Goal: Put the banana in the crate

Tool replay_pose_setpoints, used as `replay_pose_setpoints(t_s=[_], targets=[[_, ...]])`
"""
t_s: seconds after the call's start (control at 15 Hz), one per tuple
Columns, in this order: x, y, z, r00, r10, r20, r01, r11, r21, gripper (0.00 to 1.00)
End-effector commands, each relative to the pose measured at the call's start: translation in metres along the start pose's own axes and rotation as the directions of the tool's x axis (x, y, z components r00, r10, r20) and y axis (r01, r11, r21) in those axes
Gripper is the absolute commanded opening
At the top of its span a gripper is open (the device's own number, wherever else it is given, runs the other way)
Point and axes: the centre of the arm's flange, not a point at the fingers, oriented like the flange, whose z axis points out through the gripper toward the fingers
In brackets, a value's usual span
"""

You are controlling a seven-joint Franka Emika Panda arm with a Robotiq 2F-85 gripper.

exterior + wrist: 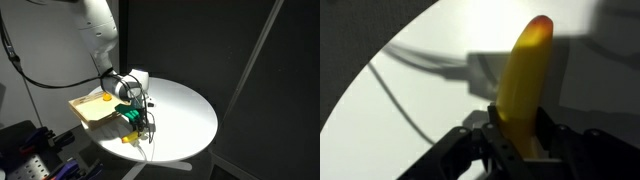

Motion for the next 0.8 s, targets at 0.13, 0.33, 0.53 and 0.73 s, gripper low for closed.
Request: replay_pose_setpoints(t_s=[0.13,0.33,0.53,0.73], targets=[[-0.010,0.002,-0.041,0.999,0.001,0.033,0.002,0.998,-0.069,0.15],[-0.016,-0.001,-0.066,0.999,-0.010,0.037,0.014,0.996,-0.085,0.15],[-0.022,-0.007,-0.092,0.999,-0.036,0.033,0.038,0.995,-0.088,0.15],[-0.031,-0.018,-0.117,0.998,-0.061,0.026,0.063,0.994,-0.086,0.15]])
